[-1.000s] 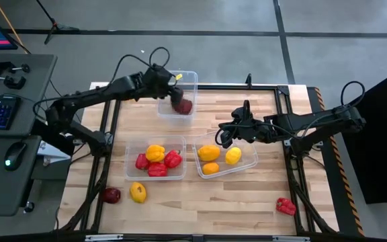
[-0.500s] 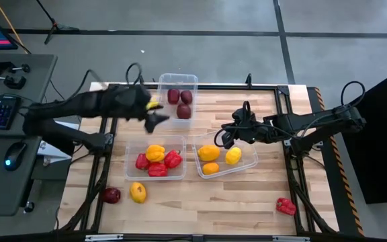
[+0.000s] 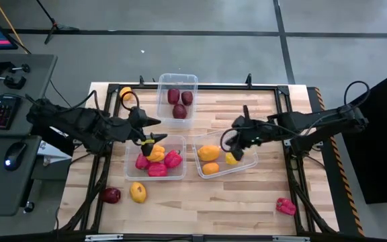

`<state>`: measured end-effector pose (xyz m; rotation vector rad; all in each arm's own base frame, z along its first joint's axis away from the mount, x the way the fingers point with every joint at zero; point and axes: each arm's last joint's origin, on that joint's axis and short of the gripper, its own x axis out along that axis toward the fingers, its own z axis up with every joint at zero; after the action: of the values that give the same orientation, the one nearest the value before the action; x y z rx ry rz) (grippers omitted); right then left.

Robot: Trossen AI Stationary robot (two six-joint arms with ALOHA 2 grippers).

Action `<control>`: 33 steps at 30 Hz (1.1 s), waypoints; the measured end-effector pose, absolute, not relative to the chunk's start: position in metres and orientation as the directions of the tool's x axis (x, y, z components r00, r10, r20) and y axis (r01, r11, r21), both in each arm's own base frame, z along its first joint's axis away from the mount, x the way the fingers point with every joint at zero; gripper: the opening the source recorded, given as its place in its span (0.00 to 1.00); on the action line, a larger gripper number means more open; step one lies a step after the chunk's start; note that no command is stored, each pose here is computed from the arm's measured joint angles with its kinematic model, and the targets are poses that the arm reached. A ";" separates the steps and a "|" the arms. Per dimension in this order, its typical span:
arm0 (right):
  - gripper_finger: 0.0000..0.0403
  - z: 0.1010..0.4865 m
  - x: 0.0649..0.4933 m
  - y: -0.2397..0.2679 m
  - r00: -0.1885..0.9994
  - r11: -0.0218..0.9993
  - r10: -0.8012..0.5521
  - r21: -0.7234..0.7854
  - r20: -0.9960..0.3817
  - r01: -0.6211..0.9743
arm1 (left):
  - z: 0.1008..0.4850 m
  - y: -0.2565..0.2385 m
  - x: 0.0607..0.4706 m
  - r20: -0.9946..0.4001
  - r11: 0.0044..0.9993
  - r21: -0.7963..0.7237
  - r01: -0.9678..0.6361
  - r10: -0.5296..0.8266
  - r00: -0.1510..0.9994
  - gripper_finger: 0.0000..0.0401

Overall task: Sort produce into baskets
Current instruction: Put the red bell pepper into the middle left transparent bin

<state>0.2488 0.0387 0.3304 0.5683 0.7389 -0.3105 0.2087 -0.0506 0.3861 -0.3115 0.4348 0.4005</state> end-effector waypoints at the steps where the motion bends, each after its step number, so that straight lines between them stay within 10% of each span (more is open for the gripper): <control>1: 0.05 0.331 0.243 0.039 0.687 0.795 -0.028 0.400 -0.726 0.455 | 0.386 -0.050 0.210 -0.464 0.875 -0.194 -0.443 0.316 0.828 0.72; 12: 0.48 0.323 0.184 0.097 0.280 0.769 0.389 0.477 -0.878 0.427 | 0.386 -0.030 0.213 -0.470 0.850 -0.186 -0.493 0.364 0.804 0.72; 19: 0.73 0.299 0.167 0.134 0.128 0.788 0.391 0.403 -0.911 0.465 | 0.386 -0.025 0.214 -0.481 0.851 -0.195 -0.487 0.350 0.804 0.72; 33: 0.87 0.161 0.147 0.174 -0.384 0.782 0.438 0.134 -0.813 0.609 | 0.386 -0.026 0.214 -0.485 0.856 -0.202 -0.475 0.334 0.808 0.72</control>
<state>0.1471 0.1737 0.1612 0.7816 2.0384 -0.2315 0.2138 -0.0257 0.3858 -0.3249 0.4537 0.4409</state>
